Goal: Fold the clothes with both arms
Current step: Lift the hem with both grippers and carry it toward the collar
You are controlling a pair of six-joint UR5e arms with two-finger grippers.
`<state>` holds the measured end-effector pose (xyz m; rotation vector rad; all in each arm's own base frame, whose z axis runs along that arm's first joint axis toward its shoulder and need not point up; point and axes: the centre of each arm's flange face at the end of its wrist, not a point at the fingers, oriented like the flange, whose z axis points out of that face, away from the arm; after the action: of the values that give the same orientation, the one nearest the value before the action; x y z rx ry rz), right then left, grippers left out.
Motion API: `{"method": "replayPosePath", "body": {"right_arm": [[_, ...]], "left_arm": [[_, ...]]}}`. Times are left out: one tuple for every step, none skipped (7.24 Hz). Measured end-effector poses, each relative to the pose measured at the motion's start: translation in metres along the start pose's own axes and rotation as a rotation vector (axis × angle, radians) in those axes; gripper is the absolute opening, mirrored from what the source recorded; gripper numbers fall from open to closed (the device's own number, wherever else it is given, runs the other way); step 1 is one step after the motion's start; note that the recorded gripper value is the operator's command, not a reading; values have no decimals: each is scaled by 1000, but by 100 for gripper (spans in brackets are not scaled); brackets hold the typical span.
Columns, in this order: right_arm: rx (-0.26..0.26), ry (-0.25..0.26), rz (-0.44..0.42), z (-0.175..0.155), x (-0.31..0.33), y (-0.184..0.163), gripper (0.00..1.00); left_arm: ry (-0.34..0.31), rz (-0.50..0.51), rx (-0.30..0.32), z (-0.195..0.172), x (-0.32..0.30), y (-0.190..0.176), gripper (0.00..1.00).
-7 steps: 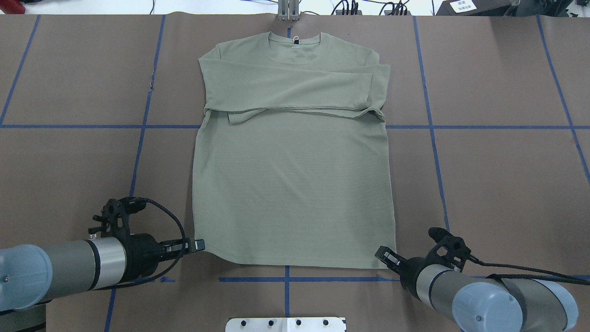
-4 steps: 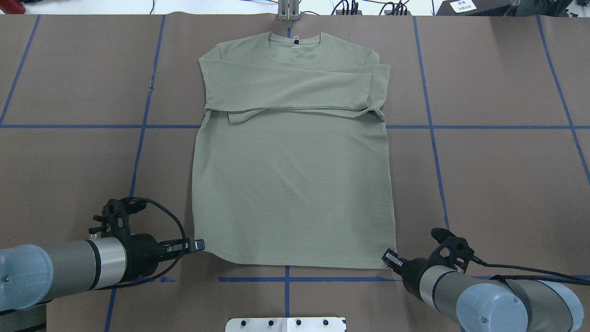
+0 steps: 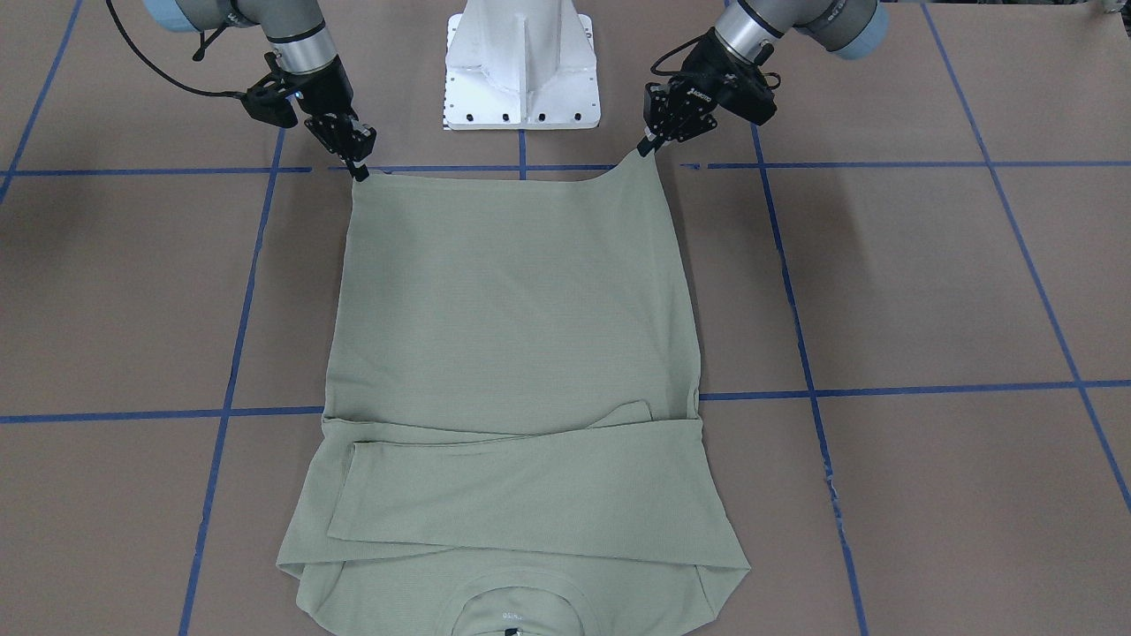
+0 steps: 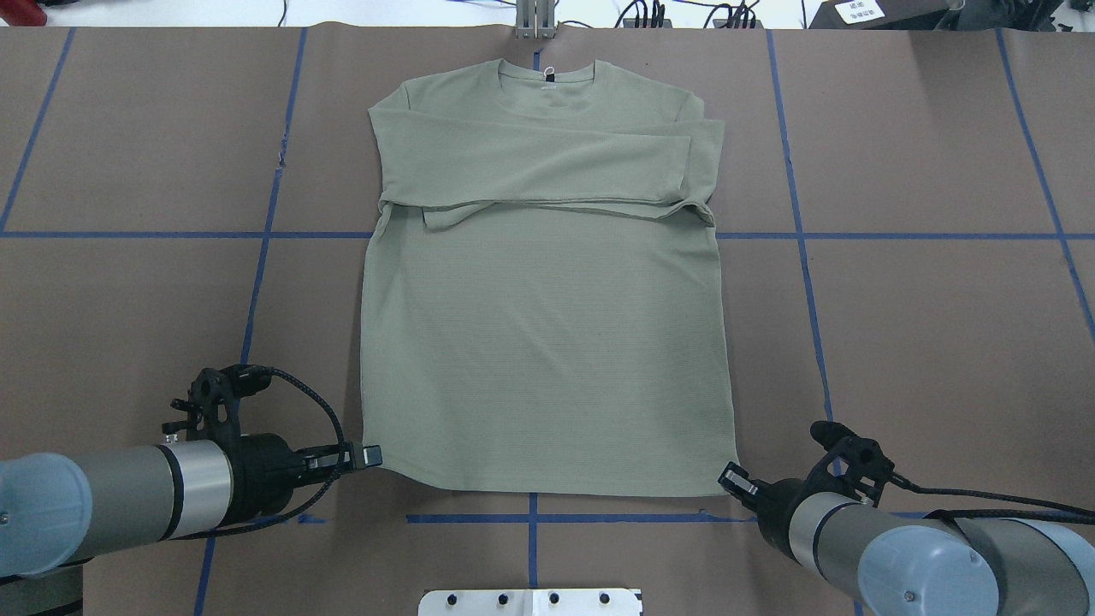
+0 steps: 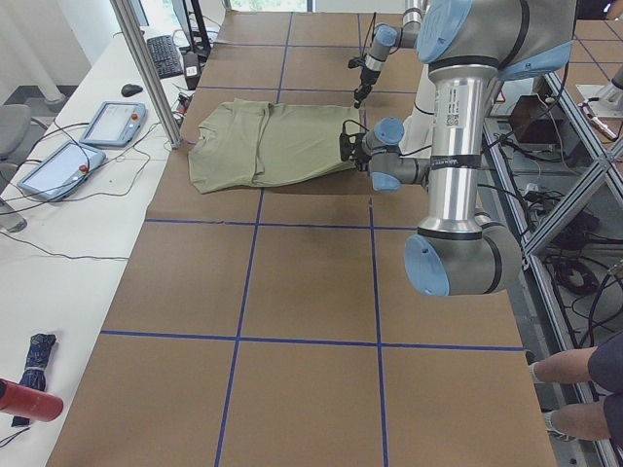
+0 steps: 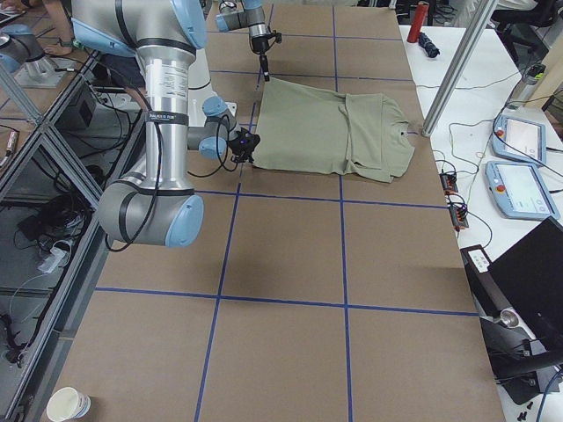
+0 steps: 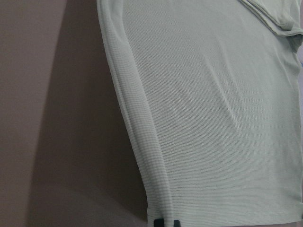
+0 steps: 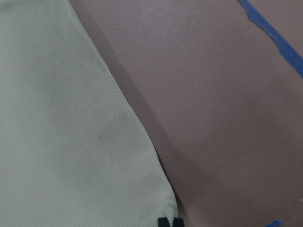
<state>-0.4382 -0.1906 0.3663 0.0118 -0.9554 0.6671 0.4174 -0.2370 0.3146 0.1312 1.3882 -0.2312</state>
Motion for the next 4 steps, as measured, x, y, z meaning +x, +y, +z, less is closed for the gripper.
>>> {"method": "replayPosePath", "body": {"right_arm": [[-13, 25, -44, -36, -13, -1, 0], [-44, 55, -78, -82, -27, -8, 0], [-97, 89, -99, -129, -42, -24, 0], [-150, 106, -124, -165, -61, -44, 0]], "left_arm": [[7, 0, -44, -19, 13, 3, 0], [0, -1, -113, -54, 40, 8, 0], [-27, -5, -189, -99, 72, 10, 0], [-49, -6, -241, -137, 97, 0, 0]]}}
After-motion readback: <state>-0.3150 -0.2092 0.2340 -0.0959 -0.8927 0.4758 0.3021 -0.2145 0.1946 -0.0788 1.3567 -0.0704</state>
